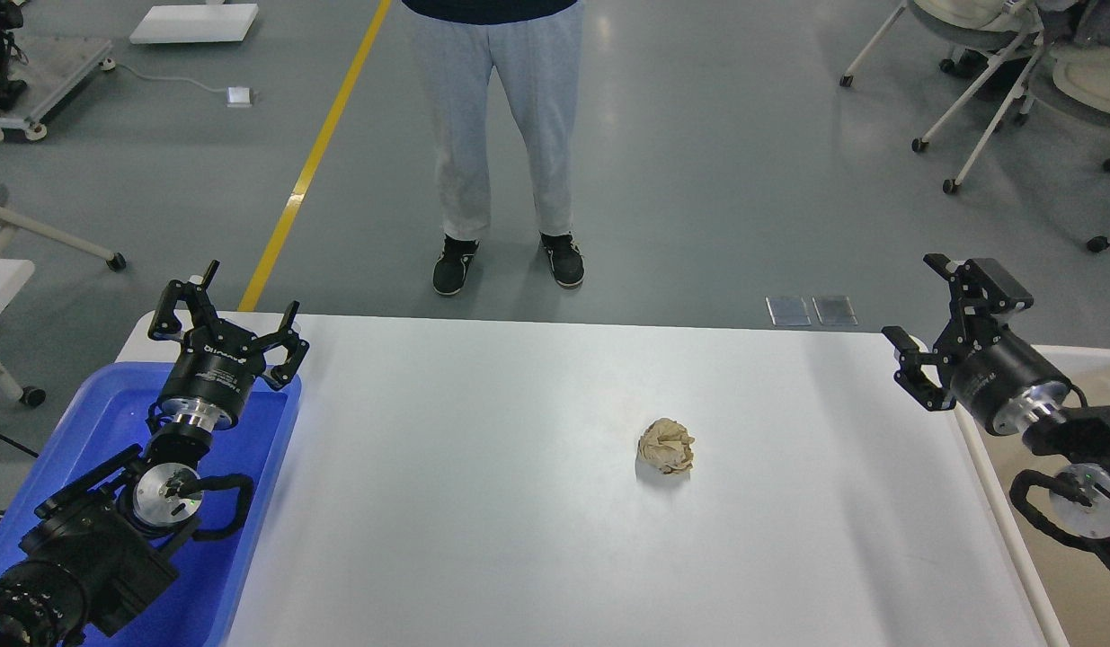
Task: Tidy desktop
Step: 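Swing the right gripper inward toward the crumpled beige paper ball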
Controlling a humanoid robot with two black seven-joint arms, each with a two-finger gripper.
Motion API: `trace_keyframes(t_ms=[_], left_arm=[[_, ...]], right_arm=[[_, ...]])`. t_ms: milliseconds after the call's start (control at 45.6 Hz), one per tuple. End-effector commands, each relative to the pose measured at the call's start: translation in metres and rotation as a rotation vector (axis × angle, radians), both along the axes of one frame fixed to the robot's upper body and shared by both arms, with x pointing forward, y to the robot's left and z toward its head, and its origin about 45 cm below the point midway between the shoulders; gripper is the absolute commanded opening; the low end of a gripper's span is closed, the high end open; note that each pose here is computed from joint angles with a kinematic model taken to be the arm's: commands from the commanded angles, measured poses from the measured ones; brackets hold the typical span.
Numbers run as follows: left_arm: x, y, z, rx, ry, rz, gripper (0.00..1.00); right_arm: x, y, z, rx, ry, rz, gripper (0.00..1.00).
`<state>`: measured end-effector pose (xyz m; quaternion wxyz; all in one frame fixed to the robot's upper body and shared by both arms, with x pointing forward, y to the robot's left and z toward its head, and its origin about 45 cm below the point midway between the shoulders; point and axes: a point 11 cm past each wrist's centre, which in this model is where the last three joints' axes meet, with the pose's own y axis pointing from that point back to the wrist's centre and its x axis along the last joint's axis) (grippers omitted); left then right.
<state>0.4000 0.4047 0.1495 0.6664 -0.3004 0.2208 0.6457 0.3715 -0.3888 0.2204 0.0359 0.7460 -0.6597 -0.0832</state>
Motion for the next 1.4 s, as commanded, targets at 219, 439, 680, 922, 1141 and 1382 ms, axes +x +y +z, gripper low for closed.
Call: trace_keyframes(t_ms=[219,439,680,922,1141,1382], left_arm=[[0.001,0.000,0.001,0.000,-0.001,0.000,1.00],[0.001,0.000,0.000,0.000,0.000,-0.002,1.00],[0.001,-0.001,0.001,0.001,-0.001,-0.003,1.00],[0.001,-0.001,0.001,-0.001,-0.004,-0.004,1.00],[0.001,-0.001,0.001,-0.001,-0.004,-0.004,1.00],[0.001,0.000,0.002,0.001,-0.003,-0.004,1.00]], right_arm=[[-0.038,0.002,0.042,-0.464,0.035,0.280,0.99],[-0.056,0.000,0.033,-0.781,0.035,0.423,0.99],[-0.051,0.030,0.039,-1.016,-0.080,0.607,1.00],[-0.055,0.081,0.015,-1.163,-0.204,0.882,1.00],[-0.063,0.120,-0.019,-1.240,-0.304,1.065,1.00],[-0.045,0.135,-0.040,-1.368,-0.451,1.036,0.99]])
